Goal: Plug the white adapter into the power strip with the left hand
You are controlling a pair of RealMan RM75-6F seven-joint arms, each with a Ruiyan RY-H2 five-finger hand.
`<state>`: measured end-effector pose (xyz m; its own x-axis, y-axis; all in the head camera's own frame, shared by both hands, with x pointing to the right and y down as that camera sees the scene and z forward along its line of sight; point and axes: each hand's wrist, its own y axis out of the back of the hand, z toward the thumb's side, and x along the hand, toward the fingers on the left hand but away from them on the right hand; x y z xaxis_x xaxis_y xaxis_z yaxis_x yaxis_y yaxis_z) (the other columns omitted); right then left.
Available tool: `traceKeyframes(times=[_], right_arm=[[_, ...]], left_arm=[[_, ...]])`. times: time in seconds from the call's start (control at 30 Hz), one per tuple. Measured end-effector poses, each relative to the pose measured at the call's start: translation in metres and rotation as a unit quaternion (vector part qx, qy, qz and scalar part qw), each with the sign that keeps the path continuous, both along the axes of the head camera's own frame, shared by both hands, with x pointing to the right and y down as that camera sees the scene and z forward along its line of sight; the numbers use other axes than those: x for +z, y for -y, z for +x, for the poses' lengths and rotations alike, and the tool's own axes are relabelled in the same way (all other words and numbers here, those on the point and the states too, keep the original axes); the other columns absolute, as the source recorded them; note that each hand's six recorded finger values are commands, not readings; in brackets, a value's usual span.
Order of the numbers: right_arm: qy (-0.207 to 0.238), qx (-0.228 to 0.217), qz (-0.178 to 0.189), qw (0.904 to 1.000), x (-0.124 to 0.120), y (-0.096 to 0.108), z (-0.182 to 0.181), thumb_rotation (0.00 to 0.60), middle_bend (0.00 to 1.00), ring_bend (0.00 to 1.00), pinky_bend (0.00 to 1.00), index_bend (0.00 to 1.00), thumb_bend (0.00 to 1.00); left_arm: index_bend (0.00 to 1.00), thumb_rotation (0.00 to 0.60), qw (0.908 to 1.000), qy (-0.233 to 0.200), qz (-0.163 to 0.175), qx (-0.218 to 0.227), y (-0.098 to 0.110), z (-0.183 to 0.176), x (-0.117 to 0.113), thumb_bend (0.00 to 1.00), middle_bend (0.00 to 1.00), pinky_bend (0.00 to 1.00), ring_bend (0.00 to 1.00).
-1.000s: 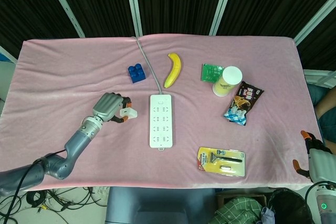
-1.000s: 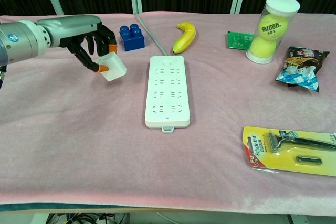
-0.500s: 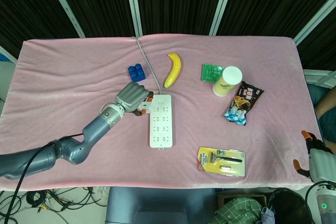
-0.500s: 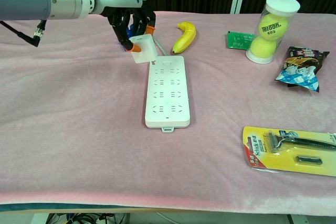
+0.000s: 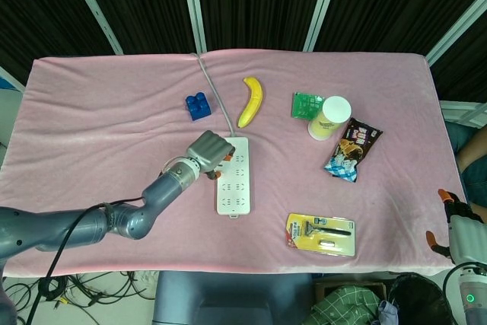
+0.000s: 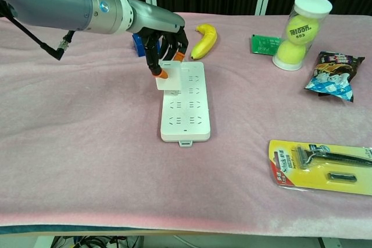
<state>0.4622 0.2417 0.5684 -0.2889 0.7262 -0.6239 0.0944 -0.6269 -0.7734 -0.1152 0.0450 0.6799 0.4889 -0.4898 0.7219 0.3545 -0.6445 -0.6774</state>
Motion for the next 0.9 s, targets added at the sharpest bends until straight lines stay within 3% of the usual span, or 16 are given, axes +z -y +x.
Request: traceKeyframes(times=[0.23, 0.53, 0.9], right_arm=[[0.000, -0.002, 0.000, 1.0000, 0.000, 0.000, -0.001, 0.600, 0.09, 0.16, 0.27, 0.08, 0.29], [0.001, -0.001, 0.001, 1.0000, 0.000, 0.000, 0.000, 0.600, 0.09, 0.16, 0.27, 0.08, 0.28], [0.000, 0.000, 0.002, 1.0000, 0.000, 0.000, 0.000, 0.600, 0.09, 0.16, 0.27, 0.08, 0.28]], left_arm=[[0.54, 0.600, 0.9997, 0.023, -0.001, 0.008, -0.006, 0.003, -0.003, 0.37, 0.57, 0.46, 0.40], [0.56, 0.600, 0.9994, 0.019, 0.026, 0.015, -0.002, 0.011, -0.005, 0.37, 0.58, 0.46, 0.40], [0.57, 0.600, 0.9989, 0.030, 0.029, 0.022, -0.002, 0.012, 0.003, 0.37, 0.58, 0.46, 0.40]])
